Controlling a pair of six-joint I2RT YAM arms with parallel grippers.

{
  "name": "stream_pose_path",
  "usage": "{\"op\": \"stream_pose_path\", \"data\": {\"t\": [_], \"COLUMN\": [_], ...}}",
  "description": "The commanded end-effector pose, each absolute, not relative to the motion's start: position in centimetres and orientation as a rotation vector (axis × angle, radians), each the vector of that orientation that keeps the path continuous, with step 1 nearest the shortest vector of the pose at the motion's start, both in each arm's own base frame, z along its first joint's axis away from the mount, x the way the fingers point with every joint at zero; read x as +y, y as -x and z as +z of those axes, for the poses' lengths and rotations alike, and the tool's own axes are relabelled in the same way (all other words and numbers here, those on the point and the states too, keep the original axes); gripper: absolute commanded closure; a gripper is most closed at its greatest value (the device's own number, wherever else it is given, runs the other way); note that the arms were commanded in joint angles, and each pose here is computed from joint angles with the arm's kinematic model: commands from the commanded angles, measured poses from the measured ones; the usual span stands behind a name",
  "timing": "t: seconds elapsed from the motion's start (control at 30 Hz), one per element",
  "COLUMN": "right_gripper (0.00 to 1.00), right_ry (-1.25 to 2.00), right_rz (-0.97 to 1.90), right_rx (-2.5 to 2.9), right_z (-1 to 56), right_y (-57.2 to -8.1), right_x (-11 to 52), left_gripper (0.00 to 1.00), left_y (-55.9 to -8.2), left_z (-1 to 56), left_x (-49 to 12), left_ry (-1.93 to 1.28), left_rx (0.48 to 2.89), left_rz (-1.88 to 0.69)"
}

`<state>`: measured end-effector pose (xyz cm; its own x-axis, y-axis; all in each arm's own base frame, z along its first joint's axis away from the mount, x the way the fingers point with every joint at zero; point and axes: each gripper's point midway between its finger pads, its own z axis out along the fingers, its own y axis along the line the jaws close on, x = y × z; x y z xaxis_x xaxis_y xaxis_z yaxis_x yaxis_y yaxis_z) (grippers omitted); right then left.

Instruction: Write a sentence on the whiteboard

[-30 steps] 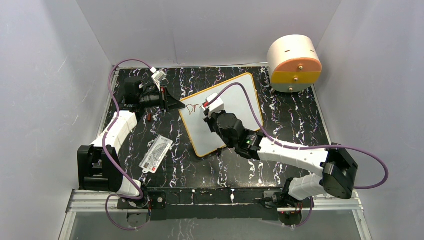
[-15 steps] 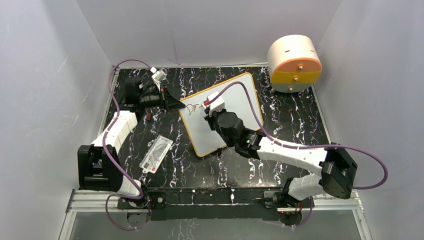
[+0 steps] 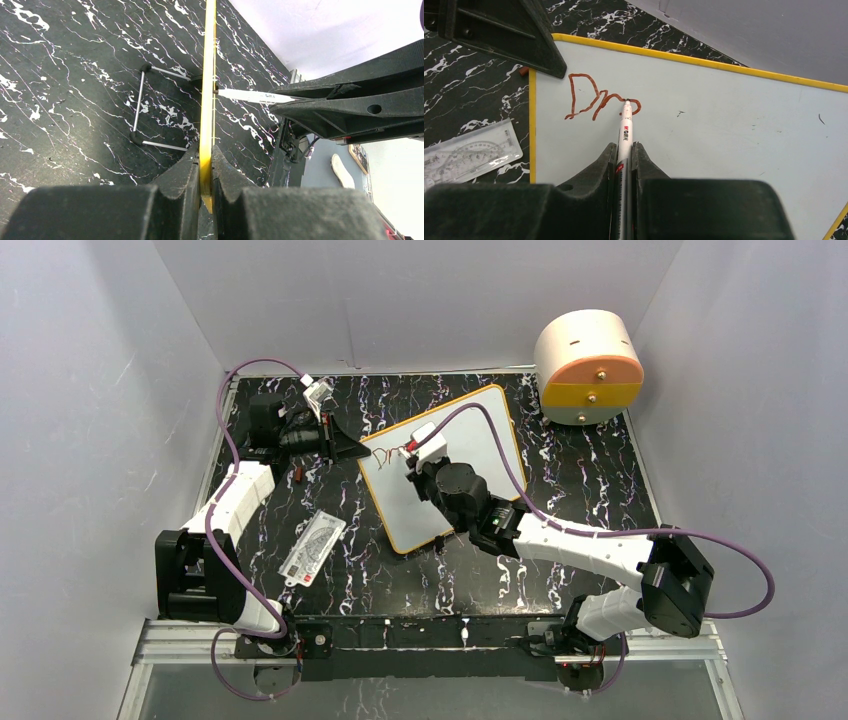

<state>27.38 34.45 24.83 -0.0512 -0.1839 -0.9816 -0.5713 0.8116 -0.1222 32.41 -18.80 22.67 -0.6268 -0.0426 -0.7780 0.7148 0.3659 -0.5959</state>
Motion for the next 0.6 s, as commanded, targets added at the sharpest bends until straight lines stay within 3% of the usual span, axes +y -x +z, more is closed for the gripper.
{"op": "stream_pose_path", "data": {"t": [0.0, 0.57], "right_gripper": [1.00, 1.00], "right_ry": [0.602, 0.645], "right_rz": [0.392, 0.362], "right_rx": [1.604, 1.680], "right_z": [26.2, 24.0], "right_y": [-27.5, -26.5], "right_x": [35.0, 33.5], "left_gripper": [1.00, 1.00], "left_y": [-31.5, -31.6], "left_z": [21.6, 21.5], "left_x": [-19.1, -19.1], "left_ry": [-0.582, -0.582], "left_rx": [1.943, 1.948], "left_rz": [-1.361, -1.354]}}
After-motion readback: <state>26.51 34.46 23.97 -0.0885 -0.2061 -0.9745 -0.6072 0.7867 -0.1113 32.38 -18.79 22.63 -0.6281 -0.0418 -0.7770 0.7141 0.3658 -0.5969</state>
